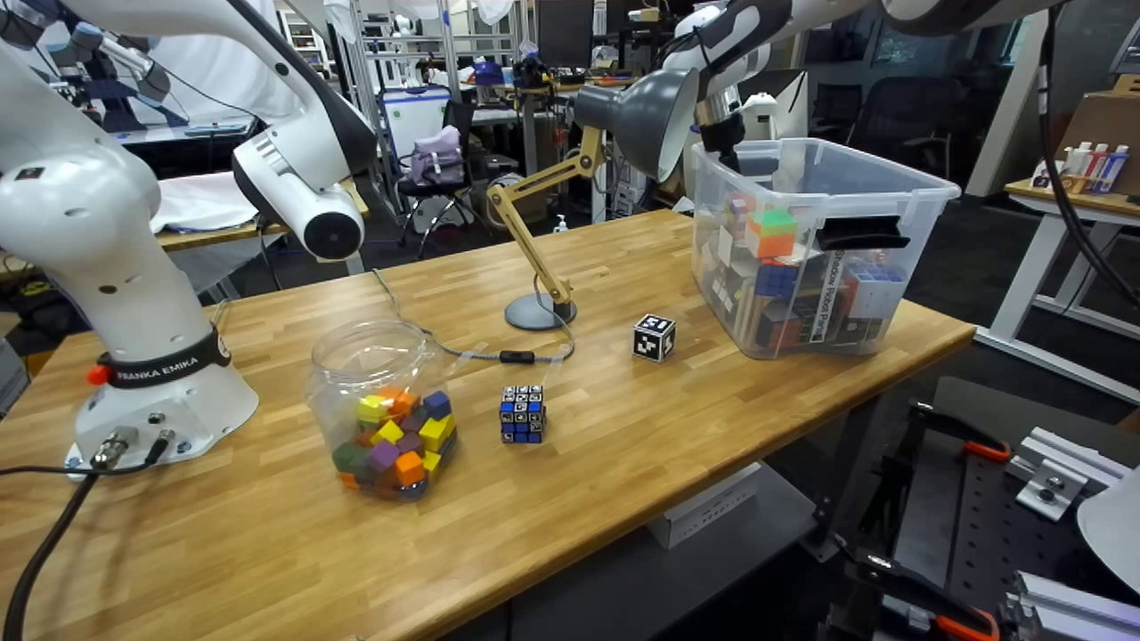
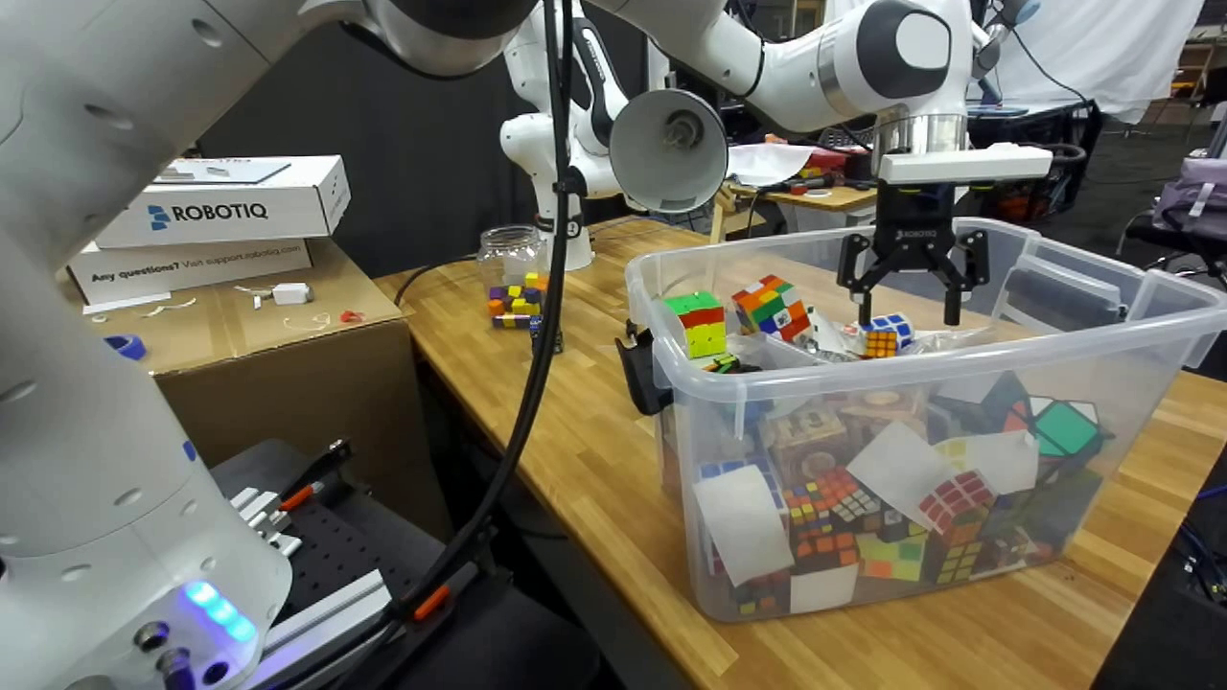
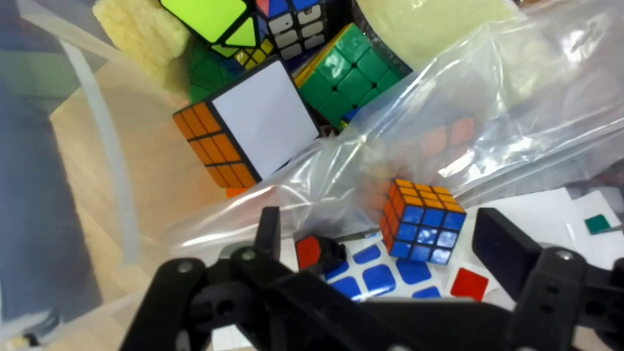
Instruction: Pick one Rubik's Cube from the box and put it on the table
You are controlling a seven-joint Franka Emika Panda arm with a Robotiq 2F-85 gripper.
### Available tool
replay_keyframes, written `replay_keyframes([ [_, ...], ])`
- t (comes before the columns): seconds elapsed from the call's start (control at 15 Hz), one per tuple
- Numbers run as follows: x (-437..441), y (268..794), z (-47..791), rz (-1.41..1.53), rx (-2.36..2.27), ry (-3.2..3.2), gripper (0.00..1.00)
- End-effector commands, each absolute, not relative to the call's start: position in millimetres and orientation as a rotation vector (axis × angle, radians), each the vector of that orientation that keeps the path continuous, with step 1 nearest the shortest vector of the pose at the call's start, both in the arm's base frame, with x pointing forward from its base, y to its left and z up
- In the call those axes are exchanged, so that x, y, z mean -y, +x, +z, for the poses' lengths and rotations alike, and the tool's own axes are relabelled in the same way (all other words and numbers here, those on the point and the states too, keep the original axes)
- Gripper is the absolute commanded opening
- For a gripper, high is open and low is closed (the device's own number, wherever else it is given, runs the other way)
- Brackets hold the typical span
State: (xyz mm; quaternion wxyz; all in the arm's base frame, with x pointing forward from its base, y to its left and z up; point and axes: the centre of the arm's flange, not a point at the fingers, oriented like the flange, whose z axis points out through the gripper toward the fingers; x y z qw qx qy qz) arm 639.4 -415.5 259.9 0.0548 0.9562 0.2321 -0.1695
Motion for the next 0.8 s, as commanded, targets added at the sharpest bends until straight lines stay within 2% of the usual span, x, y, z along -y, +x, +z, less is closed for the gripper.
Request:
replay_keyframes([
  [0.0,403.7,644.8,281.9,-0.457,-0.781,2.862,1.0],
  [0.73,398.9,637.5,263.1,-0.514,-0.84,2.903,1.0],
])
